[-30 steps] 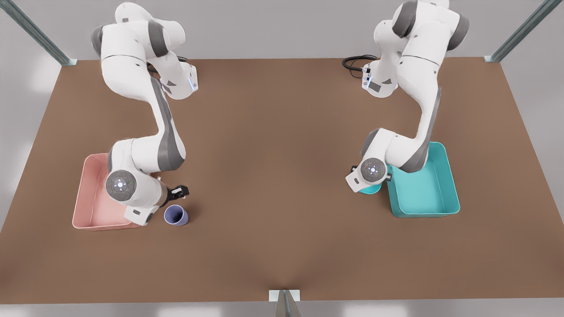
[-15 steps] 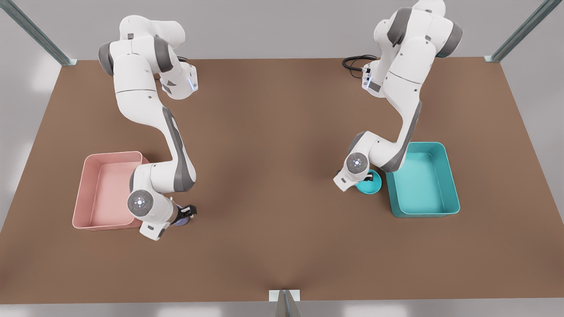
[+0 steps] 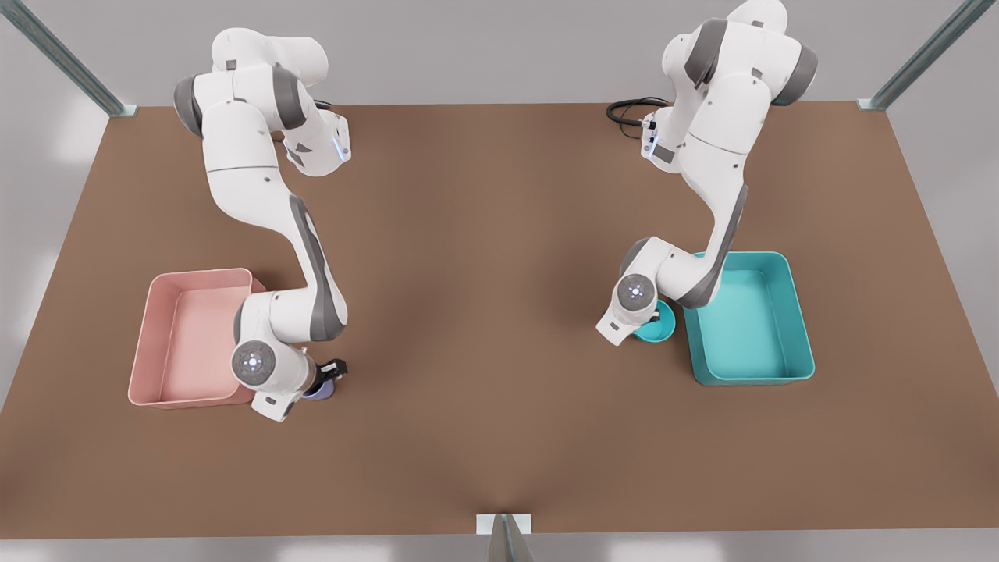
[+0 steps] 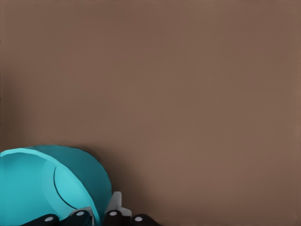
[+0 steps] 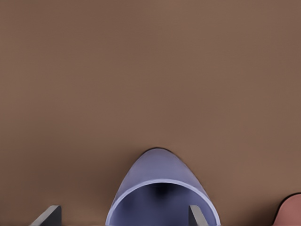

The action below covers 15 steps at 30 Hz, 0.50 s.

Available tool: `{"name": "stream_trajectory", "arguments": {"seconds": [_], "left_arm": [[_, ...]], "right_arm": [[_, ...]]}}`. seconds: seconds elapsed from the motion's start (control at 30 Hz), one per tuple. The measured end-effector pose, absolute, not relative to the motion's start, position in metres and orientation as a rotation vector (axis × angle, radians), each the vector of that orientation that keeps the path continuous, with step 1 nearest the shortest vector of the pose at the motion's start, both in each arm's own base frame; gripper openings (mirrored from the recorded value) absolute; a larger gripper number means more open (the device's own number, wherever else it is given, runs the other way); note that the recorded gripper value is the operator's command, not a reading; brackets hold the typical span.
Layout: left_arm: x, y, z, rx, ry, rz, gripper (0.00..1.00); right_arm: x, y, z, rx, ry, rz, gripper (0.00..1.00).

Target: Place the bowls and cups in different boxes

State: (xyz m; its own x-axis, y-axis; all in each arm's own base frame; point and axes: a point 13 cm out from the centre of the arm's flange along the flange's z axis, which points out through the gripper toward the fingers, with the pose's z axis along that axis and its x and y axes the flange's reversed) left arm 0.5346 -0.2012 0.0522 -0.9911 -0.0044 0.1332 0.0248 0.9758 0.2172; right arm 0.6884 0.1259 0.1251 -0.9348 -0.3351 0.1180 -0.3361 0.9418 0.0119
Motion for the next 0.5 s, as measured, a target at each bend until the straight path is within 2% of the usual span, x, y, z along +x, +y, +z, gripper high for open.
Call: {"name": "stream_trajectory", "arguments": {"seconds": [0.07, 0.2, 0.23, 0.27, 0.3, 0.4, 0.47, 0.5], "left_arm": [[0.542, -0.205, 0.071, 0.009, -3.019, -0.333, 0.21], [0.569, -0.197, 0.151, 0.108, -3.090, -0.351, 0.21], [0.576, -0.191, 0.173, 0.143, -3.102, -0.357, 0.21], [0.587, -0.177, 0.195, 0.199, -3.113, -0.366, 0.21], [0.599, -0.151, 0.211, 0.277, -3.112, -0.378, 0.21], [0.611, -0.073, 0.223, 0.464, -3.056, -0.439, 0.21], [0.610, -0.035, 0.214, 0.543, -3.010, -0.462, 0.21], [0.607, -0.019, 0.208, 0.571, -2.988, -0.472, 0.21]], "right_arm": [[0.685, 0.125, 0.116, 0.516, -2.965, 0.015, 1.00], [0.679, 0.124, 0.103, 0.517, -2.943, 0.019, 0.99], [0.678, 0.124, 0.100, 0.517, -2.939, 0.019, 0.90], [0.678, 0.124, 0.098, 0.517, -2.936, 0.019, 0.72], [0.677, 0.123, 0.097, 0.517, -2.934, 0.019, 0.62], [0.676, 0.123, 0.093, 0.521, -2.928, 0.018, 0.46], [0.676, 0.123, 0.093, 0.525, -2.927, 0.018, 0.23], [0.677, 0.123, 0.093, 0.527, -2.928, 0.017, 0.21]]}}
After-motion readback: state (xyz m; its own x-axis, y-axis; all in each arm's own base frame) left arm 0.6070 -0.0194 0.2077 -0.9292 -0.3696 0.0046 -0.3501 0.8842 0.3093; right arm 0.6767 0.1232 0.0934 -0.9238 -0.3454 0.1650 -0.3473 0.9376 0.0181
